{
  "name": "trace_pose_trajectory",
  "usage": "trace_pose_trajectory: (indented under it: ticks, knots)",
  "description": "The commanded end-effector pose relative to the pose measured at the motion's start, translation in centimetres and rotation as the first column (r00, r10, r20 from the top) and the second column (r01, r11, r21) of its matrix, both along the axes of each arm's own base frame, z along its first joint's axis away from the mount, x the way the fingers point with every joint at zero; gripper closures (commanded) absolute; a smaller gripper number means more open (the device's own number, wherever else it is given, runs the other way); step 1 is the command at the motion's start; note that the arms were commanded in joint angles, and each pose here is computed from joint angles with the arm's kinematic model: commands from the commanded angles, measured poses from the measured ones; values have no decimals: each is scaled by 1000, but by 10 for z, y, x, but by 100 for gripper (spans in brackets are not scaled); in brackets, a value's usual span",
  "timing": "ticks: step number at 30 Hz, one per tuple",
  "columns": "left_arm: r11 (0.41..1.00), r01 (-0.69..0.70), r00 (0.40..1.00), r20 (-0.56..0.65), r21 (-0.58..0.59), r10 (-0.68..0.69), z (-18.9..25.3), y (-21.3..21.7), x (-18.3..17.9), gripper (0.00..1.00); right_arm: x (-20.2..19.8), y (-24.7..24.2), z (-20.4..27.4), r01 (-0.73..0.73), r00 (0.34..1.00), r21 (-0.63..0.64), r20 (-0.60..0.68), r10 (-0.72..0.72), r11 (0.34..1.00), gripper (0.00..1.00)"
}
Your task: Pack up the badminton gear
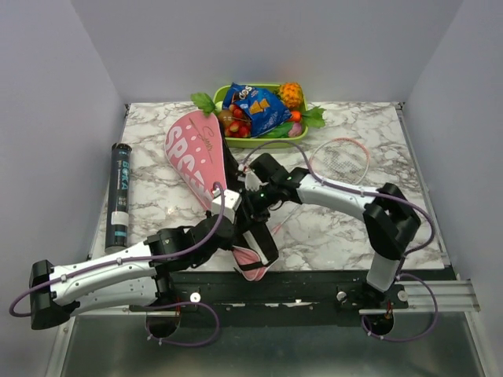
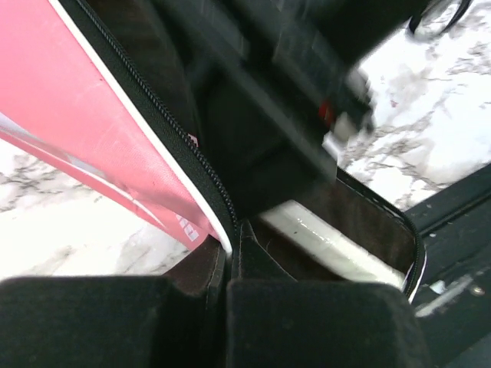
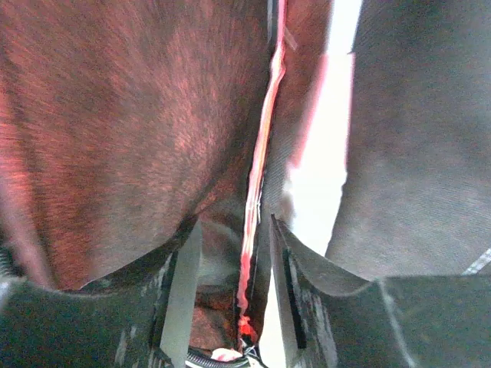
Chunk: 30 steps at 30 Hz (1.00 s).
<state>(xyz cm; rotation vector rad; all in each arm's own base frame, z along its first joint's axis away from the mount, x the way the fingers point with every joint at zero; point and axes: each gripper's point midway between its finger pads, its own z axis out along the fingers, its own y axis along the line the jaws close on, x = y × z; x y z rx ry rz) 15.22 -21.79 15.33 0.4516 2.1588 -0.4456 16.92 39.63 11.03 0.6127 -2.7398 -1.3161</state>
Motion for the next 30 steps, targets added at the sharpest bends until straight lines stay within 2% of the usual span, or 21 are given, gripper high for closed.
trace_pose_trajectory:
  ticks: [1, 5, 8, 12, 15, 21, 30]
  knots:
    - [981, 57, 998, -28, -184, -63, 18, -18, -17, 100, 88, -54, 21, 331, 902, -148, 341, -266, 932, 46]
    - [981, 47, 998, -33, -187, -54, 17, -9, -20, 100, 121, -125, 6, 516, 834, -287, 383, -397, 807, 42]
    - [980, 29, 998, -48, -196, -40, 16, -3, -23, 100, 130, -169, -12, 596, 795, -378, 402, -455, 709, 42]
    - [967, 2, 999, -43, -254, -14, 23, 5, -24, 100, 135, -212, -37, 656, 754, -471, 439, -488, 590, 40]
    - [962, -8, 999, -40, -271, -2, 29, 10, -25, 100, 134, -228, -55, 664, 747, -526, 439, -499, 532, 40]
    - [961, -20, 1000, -28, -275, 13, 39, 21, -25, 100, 136, -238, -85, 680, 724, -582, 438, -533, 446, 39]
    - [947, -39, 999, -13, -320, 37, 56, 29, -24, 100, 145, -233, -111, 669, 717, -629, 408, -565, 395, 40]
